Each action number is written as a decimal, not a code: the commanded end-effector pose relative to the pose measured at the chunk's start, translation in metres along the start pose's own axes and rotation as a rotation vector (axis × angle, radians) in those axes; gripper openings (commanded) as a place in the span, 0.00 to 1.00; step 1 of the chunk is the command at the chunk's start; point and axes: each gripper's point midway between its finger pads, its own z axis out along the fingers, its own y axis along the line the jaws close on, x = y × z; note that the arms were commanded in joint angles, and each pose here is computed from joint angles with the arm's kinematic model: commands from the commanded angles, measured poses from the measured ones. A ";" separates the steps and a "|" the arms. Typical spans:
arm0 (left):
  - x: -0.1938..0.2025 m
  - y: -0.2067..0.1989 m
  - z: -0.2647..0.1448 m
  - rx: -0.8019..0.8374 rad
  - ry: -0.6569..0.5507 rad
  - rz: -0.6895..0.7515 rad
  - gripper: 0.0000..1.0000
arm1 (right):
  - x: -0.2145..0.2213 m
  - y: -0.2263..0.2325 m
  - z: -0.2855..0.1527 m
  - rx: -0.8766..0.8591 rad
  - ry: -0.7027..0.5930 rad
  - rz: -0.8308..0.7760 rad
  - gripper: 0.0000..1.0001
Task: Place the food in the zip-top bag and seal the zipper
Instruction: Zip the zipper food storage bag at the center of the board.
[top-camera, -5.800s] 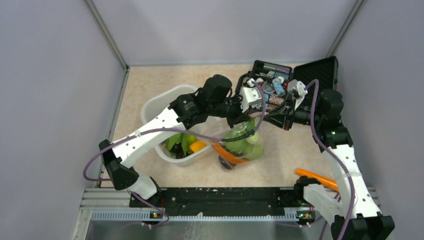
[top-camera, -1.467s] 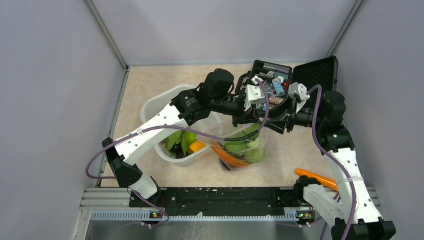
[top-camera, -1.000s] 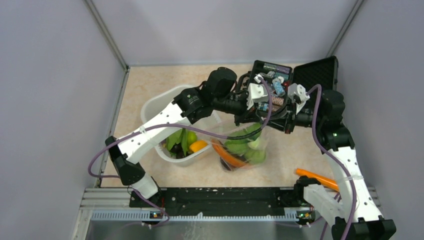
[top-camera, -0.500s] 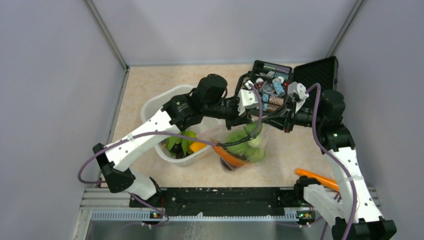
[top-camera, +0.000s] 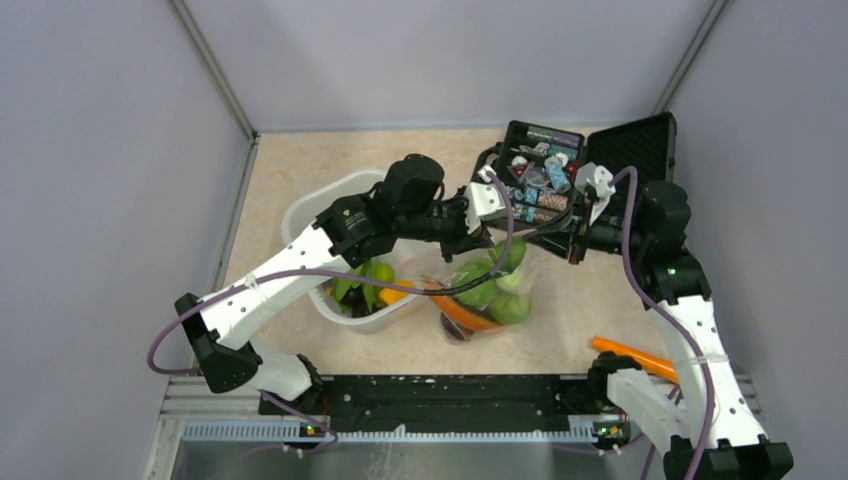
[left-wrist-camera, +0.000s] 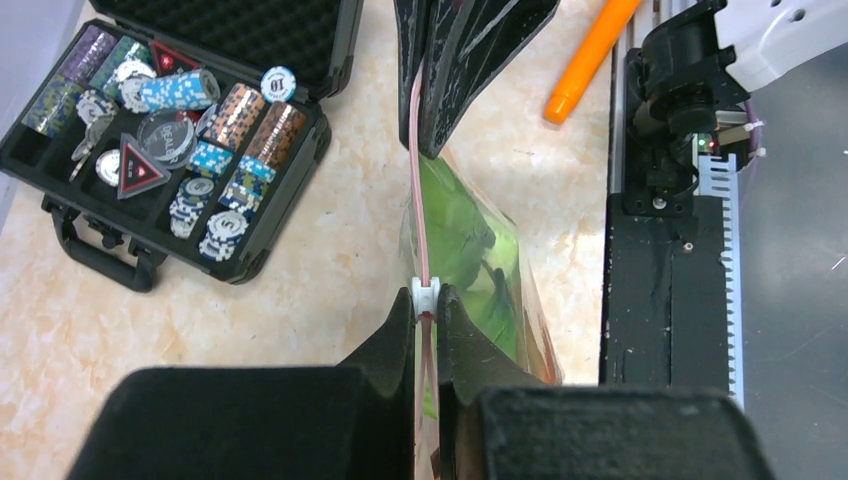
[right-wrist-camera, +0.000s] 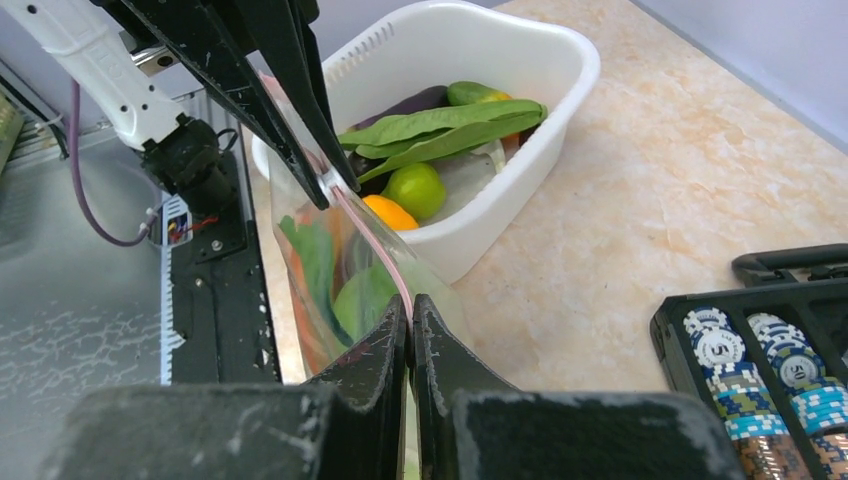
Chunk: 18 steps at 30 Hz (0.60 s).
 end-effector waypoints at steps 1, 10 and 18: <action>-0.001 0.005 -0.022 -0.058 -0.016 0.011 0.00 | -0.028 -0.002 -0.005 0.055 -0.041 -0.101 0.00; -0.020 0.000 -0.020 -0.011 -0.110 0.006 0.00 | -0.035 0.015 -0.008 -0.001 -0.067 -0.125 0.26; -0.037 -0.006 -0.010 0.071 -0.124 0.003 0.00 | -0.044 0.022 -0.014 -0.012 -0.012 -0.187 0.59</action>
